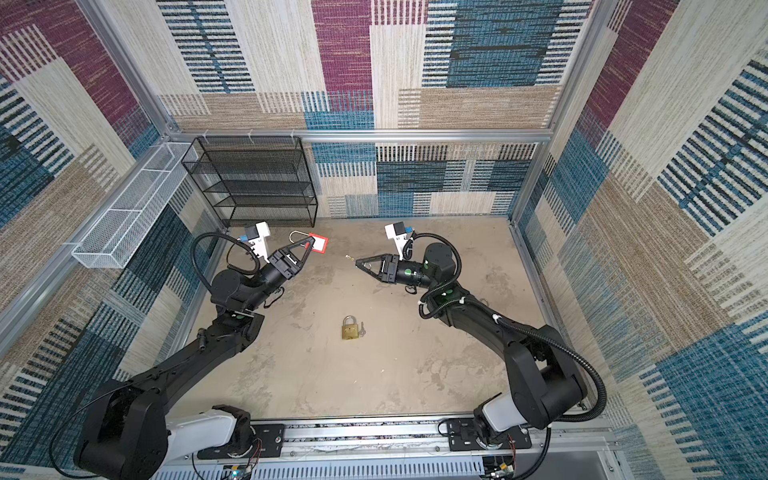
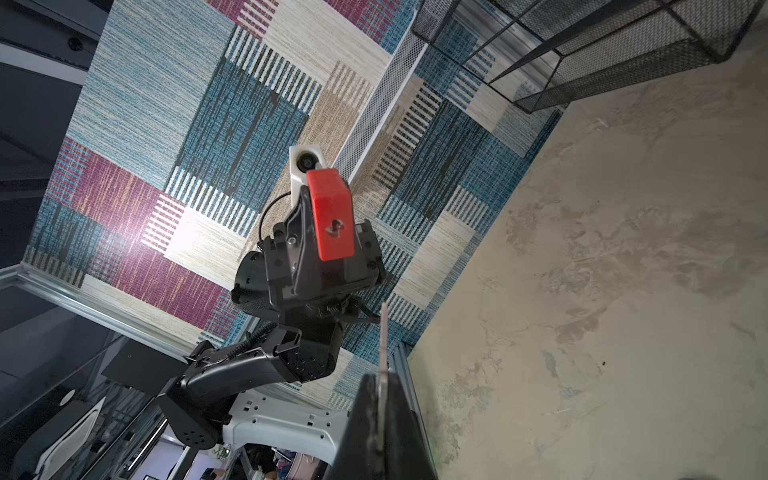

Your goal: Lock with the key

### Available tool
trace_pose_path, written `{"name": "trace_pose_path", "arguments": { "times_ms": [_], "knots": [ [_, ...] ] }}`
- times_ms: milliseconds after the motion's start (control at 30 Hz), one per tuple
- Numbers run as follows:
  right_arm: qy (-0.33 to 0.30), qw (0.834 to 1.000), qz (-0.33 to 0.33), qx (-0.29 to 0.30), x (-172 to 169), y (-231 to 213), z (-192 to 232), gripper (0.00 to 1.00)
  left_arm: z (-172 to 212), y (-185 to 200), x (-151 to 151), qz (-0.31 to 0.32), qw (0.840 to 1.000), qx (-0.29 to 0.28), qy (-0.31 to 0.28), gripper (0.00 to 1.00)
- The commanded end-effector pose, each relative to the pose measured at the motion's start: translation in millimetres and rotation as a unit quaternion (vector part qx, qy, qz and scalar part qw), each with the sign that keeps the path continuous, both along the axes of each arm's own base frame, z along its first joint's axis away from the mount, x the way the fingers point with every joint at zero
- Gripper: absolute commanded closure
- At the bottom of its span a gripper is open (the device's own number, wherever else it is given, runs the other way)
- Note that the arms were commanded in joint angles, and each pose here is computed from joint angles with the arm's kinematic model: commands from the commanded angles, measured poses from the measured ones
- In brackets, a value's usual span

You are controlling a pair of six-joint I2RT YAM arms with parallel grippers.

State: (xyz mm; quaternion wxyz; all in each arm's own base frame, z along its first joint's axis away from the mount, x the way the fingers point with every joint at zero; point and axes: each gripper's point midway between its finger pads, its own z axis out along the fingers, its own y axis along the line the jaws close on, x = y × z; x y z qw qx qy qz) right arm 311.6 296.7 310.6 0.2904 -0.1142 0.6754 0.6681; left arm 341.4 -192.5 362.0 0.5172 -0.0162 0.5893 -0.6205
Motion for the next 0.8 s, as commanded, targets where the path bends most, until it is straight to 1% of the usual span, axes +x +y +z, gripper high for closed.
{"name": "trace_pose_path", "arguments": {
  "times_ms": [0, 67, 133, 167, 200, 300, 367, 500, 633, 767],
  "knots": [
    [-0.002, 1.0, -0.03, -0.008, 8.9, -16.8, -3.3, 1.0, -7.5, -5.1, 0.9, -0.005, 1.0, 0.029, -0.006, 1.0],
    [0.0, 0.999, -0.049, -0.02, 15.6, -29.7, -7.6, 1.0, -17.0, -12.4, 0.6, -0.015, 0.999, 0.044, 0.009, 1.0],
    [0.004, 0.997, -0.069, -0.031, 21.3, -42.5, -12.5, 1.0, -30.0, -23.9, 1.8, -0.025, 0.996, 0.078, 0.033, 1.0],
    [0.006, 0.996, -0.08, -0.035, 23.8, -49.1, -14.5, 1.0, -39.5, -34.5, -1.1, -0.045, 0.992, 0.107, 0.047, 1.0],
    [0.008, 0.995, -0.089, -0.038, 25.9, -54.6, -16.1, 1.0, -56.4, -43.3, -1.1, -0.059, 0.985, 0.143, 0.075, 1.0],
    [0.012, 0.993, -0.108, -0.048, 30.8, -68.3, -19.5, 1.0, -90.1, -64.5, -3.2, -0.09, 0.964, 0.215, 0.128, 1.0],
    [0.01, 0.991, -0.118, -0.055, 32.9, -74.5, -19.9, 1.0, -112.1, -76.6, -4.2, -0.111, 0.952, 0.237, 0.161, 1.0],
    [0.007, 0.989, -0.133, -0.064, 36.0, -84.3, -18.8, 1.0, -158.3, -101.7, -11.2, -0.159, 0.925, 0.261, 0.224, 1.0],
    [0.007, 0.988, -0.14, -0.069, 36.6, -89.7, -19.3, 1.0, -193.4, -123.5, -23.6, -0.191, 0.903, 0.283, 0.259, 1.0],
    [0.01, 0.987, -0.144, -0.071, 37.0, -92.5, -21.0, 1.0, -225.1, -133.5, -36.6, -0.212, 0.872, 0.331, 0.292, 1.0]
  ]
}}
